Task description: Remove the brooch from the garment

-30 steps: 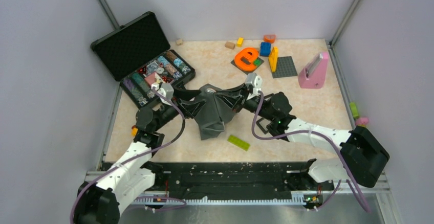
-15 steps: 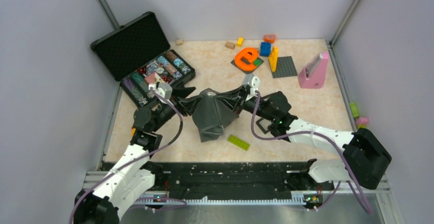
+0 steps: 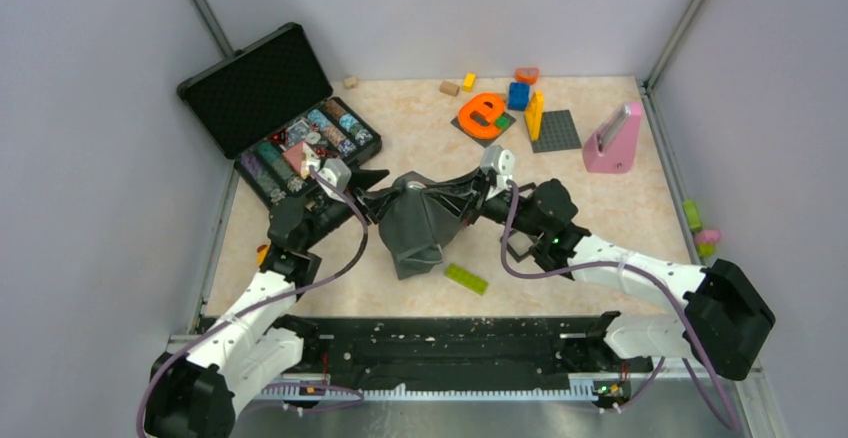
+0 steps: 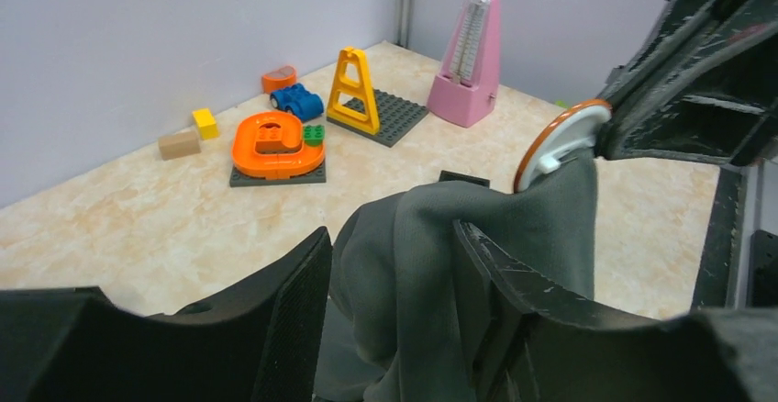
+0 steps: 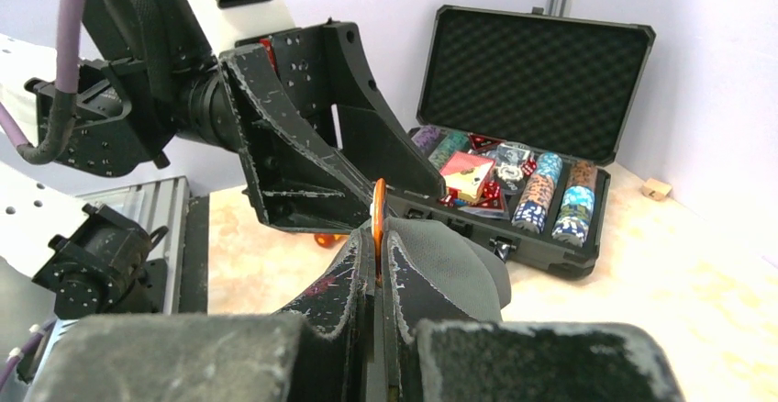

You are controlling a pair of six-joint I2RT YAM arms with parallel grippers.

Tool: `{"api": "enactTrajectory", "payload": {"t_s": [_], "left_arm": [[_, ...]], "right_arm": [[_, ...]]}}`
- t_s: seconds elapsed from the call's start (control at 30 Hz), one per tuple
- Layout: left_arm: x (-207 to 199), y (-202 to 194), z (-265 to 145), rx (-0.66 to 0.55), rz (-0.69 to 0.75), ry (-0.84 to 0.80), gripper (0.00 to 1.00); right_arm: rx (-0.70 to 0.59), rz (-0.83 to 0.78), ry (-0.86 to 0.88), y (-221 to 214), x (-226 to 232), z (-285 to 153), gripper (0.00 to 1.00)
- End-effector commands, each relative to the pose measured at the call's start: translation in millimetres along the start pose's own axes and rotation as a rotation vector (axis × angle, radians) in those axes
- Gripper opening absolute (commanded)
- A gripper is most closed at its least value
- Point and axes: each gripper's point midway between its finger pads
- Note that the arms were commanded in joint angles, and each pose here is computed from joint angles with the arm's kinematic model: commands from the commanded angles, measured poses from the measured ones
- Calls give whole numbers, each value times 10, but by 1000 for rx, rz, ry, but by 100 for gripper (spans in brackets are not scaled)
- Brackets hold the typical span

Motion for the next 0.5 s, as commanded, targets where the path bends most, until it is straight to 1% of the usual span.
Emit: {"api": "enactTrajectory", "payload": {"t_s": [0.0,0.07,0.2,0.3,0.47], "left_arm": [[-163,320,68,-79,132,-135,55],[-281,293,64,-83,142,-213,55],[-455,230,99,-72,101,-325,54],[-492,187,130,-62,81,-341,53],[-555,266,109,-109,77,-357,53]], "right_arm": [[-79,-44,38,329,76,26,0],[-82,-41,36,337,70,37,0],[-108,-40,40,360,68,51,0],[-125,-36,53,383,81,84,0],[-139,-22,81,398,102,152,0]]}}
Point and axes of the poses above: each gripper's point midway between its finger pads, its own z axis out along the fingers, its own x axis along the line the jaws close on, y = z × x, and after that the axes turned 6 degrees about z, right-handed
